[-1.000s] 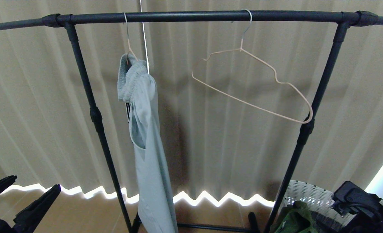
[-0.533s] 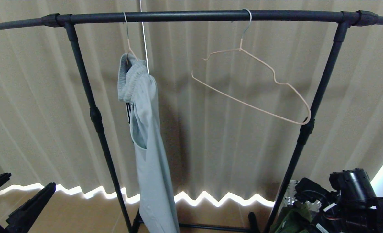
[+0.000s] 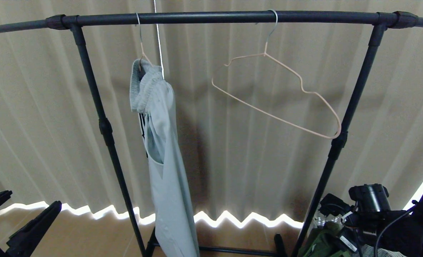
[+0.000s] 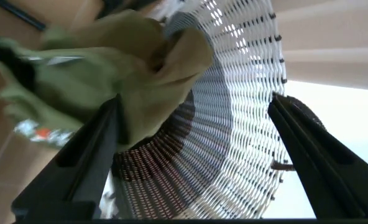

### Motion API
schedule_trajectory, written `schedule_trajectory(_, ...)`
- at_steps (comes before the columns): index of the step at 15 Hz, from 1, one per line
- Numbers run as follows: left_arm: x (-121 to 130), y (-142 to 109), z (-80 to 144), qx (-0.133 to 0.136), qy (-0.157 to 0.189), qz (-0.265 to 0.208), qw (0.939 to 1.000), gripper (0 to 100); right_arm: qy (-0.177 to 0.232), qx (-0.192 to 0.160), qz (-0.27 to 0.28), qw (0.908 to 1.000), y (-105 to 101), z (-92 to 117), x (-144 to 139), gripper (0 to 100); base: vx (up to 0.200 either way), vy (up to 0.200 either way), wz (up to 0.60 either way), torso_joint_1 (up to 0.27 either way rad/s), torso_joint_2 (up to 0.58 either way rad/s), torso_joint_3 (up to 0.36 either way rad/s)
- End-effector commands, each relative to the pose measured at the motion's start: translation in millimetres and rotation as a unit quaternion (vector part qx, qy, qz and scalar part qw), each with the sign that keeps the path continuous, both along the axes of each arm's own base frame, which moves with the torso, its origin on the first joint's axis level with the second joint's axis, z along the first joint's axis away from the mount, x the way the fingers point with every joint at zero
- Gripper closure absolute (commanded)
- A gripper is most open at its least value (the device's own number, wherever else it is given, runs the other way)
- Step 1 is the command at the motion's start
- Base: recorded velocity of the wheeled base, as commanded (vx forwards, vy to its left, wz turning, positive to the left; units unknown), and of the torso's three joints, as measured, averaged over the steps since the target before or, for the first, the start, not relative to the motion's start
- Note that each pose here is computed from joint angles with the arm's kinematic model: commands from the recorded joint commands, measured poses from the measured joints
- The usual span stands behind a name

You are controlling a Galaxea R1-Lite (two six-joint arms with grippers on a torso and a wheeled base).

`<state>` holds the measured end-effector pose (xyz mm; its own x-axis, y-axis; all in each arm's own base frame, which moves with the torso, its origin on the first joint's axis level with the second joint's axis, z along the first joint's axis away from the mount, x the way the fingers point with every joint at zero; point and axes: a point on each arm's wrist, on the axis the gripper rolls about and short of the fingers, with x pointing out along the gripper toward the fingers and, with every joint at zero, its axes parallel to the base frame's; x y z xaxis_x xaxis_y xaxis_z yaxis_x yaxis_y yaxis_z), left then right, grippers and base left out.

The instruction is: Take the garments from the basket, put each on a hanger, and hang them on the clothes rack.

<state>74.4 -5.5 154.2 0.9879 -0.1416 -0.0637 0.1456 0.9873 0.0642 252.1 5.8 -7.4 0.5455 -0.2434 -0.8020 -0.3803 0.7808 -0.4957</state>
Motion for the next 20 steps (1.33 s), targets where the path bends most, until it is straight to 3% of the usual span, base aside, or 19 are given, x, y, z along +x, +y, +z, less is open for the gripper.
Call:
schedule_trajectory(1,0.4,0.0,-0.2,0.000,0.001,0.000,1.0000,0,0.015,-0.001,-0.007,0.9999,-3.6,-16.8,3.3,0,0.000,0.000,0.00,0.000,0.00,0.000)
schedule_trajectory(4,0.5,0.0,-0.9,0.000,0.003,0.001,1.0000,0,0.011,-0.001,-0.007,0.9999,-3.1,-20.1,9.2,0,0.000,0.000,0.00,0.000,0.00,0.000)
schedule_trajectory(5,0.5,0.0,-0.9,0.000,0.003,0.001,1.0000,0,0.011,0.000,-0.006,0.9999,-3.0,-19.7,9.3,100,0.000,0.000,0.00,0.000,0.00,0.000)
schedule_trajectory(7,0.7,0.0,-1.0,0.000,0.004,0.000,1.0000,0,0.002,0.001,-0.006,1.0000,-3.0,-15.6,8.3,100,0.000,0.000,0.00,0.000,0.00,0.000)
schedule_trajectory(11,0.5,-0.1,-0.9,0.000,0.003,-0.001,1.0000,0,-0.109,0.010,0.006,0.9939,1.2,39.7,-7.4,100,0.000,0.000,0.00,0.000,0.00,0.000)
schedule_trajectory(14,0.5,-0.1,-1.9,0.000,0.006,-0.001,1.0000,0,-0.202,0.017,0.014,0.9791,3.4,85.9,-16.4,100,0.000,0.000,0.00,0.000,0.00,0.000)
schedule_trajectory(15,0.3,-0.1,-1.7,0.000,0.005,-0.001,1.0000,0,-0.246,0.021,0.022,0.9688,6.4,109.4,-23.4,100,0.000,0.000,0.00,0.000,0.00,0.000)
schedule_trajectory(16,0.3,-0.1,-1.7,0.000,0.005,-0.001,1.0000,0,-0.250,0.022,0.023,0.9678,7.1,112.1,-24.5,100,0.000,0.000,0.00,0.000,0.00,0.000)
schedule_trajectory(17,0.4,-0.1,-1.3,0.000,0.004,-0.001,1.0000,0,-0.275,0.028,0.039,0.9602,13.4,132.6,-31.2,100,-0.200,0.000,0.00,0.002,0.00,0.002)
schedule_trajectory(20,-0.3,-0.1,-2.4,0.000,0.005,-0.001,1.0000,0,-0.303,0.042,0.067,0.9497,26.9,155.5,-36.6,100,-0.200,0.000,0.00,0.002,0.00,-0.001)
